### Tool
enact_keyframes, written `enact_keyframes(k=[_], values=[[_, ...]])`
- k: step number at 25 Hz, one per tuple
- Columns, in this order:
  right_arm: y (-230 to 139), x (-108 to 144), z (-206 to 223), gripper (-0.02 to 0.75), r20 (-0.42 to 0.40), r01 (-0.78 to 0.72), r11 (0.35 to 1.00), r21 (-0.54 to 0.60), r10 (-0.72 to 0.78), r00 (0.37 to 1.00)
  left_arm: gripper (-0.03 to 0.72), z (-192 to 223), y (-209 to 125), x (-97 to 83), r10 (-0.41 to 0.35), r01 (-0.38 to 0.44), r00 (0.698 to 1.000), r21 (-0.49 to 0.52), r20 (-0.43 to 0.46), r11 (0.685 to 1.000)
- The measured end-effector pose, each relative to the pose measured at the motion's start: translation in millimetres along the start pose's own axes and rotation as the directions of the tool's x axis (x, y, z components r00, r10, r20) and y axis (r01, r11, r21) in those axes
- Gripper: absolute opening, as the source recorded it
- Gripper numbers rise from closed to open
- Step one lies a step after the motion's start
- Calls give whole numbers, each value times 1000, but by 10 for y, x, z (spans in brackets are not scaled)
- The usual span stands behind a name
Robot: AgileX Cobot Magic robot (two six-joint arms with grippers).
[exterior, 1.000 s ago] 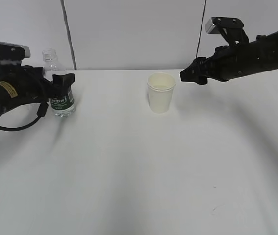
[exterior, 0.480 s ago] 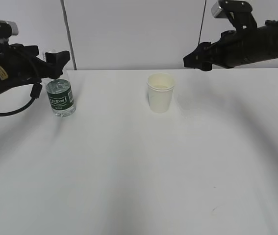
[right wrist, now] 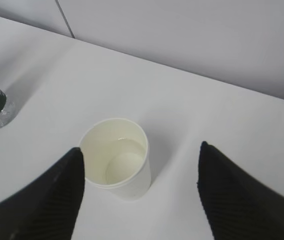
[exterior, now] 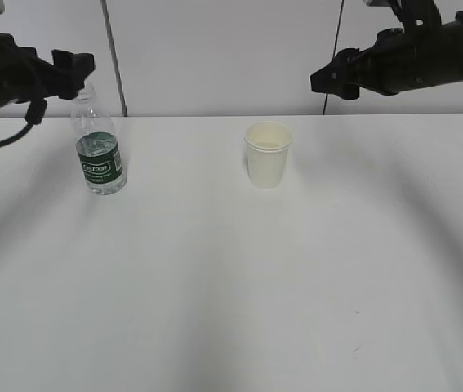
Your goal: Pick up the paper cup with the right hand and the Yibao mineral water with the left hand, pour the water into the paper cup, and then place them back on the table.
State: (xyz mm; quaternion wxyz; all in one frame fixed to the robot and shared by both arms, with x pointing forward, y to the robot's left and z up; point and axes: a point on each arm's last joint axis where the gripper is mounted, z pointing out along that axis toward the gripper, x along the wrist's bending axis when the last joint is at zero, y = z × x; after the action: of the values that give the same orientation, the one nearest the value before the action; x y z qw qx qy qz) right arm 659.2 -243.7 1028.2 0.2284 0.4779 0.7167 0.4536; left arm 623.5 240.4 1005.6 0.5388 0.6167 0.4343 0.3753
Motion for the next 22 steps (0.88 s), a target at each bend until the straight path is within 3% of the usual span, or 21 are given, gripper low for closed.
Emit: enact_keyframes(k=[6,10,13,18,22], values=[[170,24,-175,552,41,18,998,-57,-15,999,587,-137,412,104,-54,71,989,118,-139,991],[222,15,-229,551,72,18,997,-78,-13,997,585,-240,595,190,-73,135,963,234,-258,963],[234,-4,-240,551,96,17,996,-85,-9,995,585,-309,675,248,-79,202,935,335,-347,920],[248,-73,-250,551,172,20,995,-100,-2,985,585,-408,692,282,-92,322,891,475,-446,819],[267,-166,-274,551,273,22,992,-122,12,962,585,-471,699,235,-106,372,889,569,-445,733]])
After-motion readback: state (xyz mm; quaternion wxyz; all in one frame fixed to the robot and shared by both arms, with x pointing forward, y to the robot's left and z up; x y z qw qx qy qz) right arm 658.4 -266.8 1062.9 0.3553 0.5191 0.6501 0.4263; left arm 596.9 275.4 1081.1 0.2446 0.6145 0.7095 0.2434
